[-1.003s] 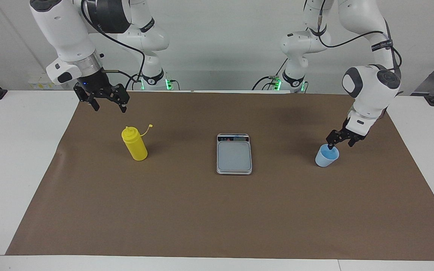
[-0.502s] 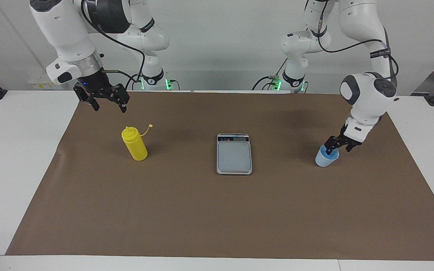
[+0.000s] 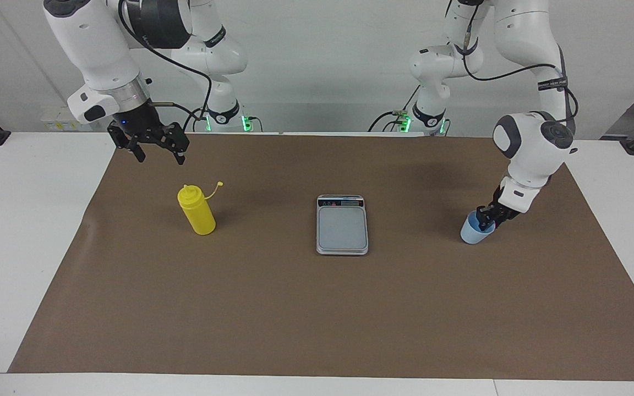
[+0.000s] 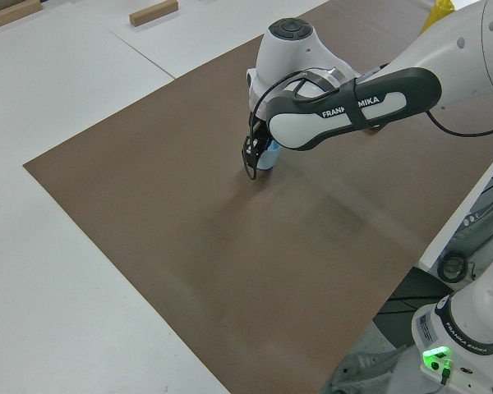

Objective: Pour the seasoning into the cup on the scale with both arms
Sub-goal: 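Reach the left gripper to the blue cup and grasp it, then lift the blue cup with the left gripper and carry it over the scale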

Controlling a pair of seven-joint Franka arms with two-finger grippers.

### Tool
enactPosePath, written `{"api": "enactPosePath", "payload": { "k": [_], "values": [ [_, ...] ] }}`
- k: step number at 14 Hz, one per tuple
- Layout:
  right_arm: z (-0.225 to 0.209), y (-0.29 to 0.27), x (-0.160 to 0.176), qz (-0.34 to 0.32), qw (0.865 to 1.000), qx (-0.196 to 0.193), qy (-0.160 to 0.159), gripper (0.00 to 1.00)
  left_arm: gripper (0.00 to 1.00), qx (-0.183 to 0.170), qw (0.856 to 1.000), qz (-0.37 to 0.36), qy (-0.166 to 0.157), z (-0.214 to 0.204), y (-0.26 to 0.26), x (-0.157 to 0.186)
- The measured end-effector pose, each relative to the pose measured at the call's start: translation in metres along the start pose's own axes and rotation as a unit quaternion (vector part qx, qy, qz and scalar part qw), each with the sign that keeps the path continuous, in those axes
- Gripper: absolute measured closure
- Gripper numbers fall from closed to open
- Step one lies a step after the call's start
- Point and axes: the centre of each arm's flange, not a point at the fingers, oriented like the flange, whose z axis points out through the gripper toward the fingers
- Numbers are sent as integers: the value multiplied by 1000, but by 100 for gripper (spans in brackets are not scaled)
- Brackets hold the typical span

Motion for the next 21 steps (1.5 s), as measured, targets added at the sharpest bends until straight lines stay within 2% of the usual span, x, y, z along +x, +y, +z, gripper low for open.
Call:
{"api": "enactPosePath", "payload": {
  "k": [2, 5, 8, 12, 17, 21],
  "values": [
    [0, 0, 0, 0, 1000, 0, 0, 0, 96, -1, 1000, 1, 1, -3, 2, 2],
    [0, 0, 0, 0, 1000, 0, 0, 0, 96, -2, 1000, 6, -7, -27, 9, 16],
    [0, 0, 0, 0, 1000, 0, 0, 0, 96, -5, 1000, 17, -14, -77, 29, 37],
    [0, 0, 0, 0, 1000, 0, 0, 0, 96, -9, 1000, 10, -23, -120, 100, 42],
    [0, 0, 0, 0, 1000, 0, 0, 0, 96, -18, 1000, -5, -22, -122, 224, 9],
    [0, 0, 0, 0, 1000, 0, 0, 0, 96, -27, 999, -10, -17, -112, 292, -23]
  ]
}}
